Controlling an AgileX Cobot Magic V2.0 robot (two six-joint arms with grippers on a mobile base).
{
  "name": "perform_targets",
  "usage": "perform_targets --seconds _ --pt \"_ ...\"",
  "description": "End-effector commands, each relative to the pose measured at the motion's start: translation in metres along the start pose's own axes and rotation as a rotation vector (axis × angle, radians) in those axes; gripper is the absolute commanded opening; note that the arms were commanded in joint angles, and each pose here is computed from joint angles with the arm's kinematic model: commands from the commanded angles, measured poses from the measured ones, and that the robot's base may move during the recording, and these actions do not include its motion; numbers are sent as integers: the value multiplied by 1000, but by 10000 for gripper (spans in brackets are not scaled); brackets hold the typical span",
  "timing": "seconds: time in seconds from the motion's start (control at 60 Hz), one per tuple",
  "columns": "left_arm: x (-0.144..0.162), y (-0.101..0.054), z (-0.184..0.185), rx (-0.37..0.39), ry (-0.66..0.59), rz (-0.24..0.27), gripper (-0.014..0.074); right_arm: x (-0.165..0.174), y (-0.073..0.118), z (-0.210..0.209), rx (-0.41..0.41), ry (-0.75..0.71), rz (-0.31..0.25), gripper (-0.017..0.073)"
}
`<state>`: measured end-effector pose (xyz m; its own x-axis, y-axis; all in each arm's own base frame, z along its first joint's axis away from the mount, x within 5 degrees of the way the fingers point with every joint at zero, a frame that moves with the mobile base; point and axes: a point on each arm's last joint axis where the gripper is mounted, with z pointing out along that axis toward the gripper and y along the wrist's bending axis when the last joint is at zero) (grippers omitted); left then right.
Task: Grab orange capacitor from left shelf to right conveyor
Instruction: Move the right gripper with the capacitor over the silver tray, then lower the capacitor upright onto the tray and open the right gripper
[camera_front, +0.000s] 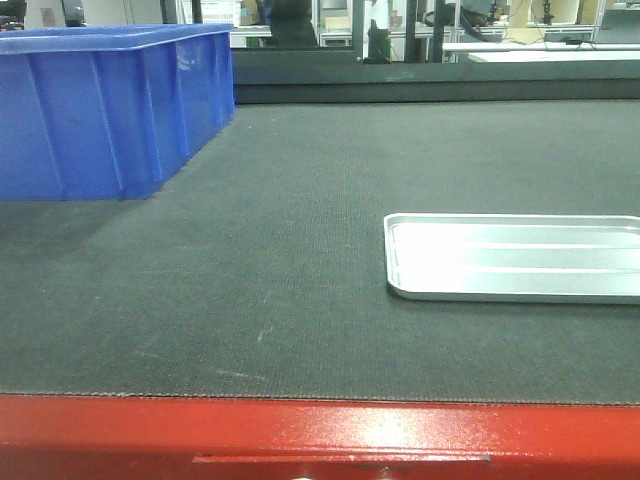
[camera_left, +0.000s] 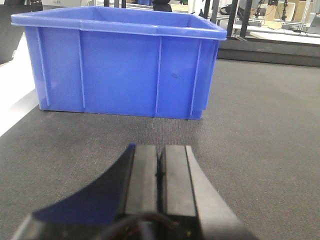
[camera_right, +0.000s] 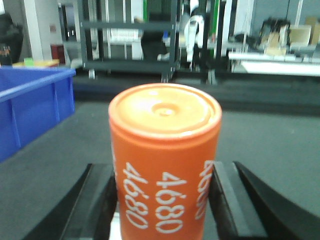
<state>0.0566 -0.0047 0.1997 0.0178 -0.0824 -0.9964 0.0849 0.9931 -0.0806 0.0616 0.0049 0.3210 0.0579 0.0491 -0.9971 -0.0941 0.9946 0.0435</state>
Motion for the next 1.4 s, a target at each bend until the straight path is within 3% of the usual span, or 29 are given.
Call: perform_targets --seconds 0.0,0.233,0.417,0.6,1.133,1.383 --pt "-10 -1 -2 8 -106 0 -105 -26 3 17 -15 -90 -1 171" --pt "-10 -1 -2 8 -106 0 -105 -28 8 82 -47 -30 1 171" --pt "-10 -1 -2 8 -106 0 -105 -2 22 127 -126 42 3 171" --pt "-10 -1 -2 8 -106 0 -105 34 31 159 -173 141 -28 171" --pt "-10 -1 -2 8 -106 0 -105 125 37 172 -254 174 -7 171" --pt "-10 -1 -2 8 -106 0 -105 159 38 182 -269 239 -76 176"
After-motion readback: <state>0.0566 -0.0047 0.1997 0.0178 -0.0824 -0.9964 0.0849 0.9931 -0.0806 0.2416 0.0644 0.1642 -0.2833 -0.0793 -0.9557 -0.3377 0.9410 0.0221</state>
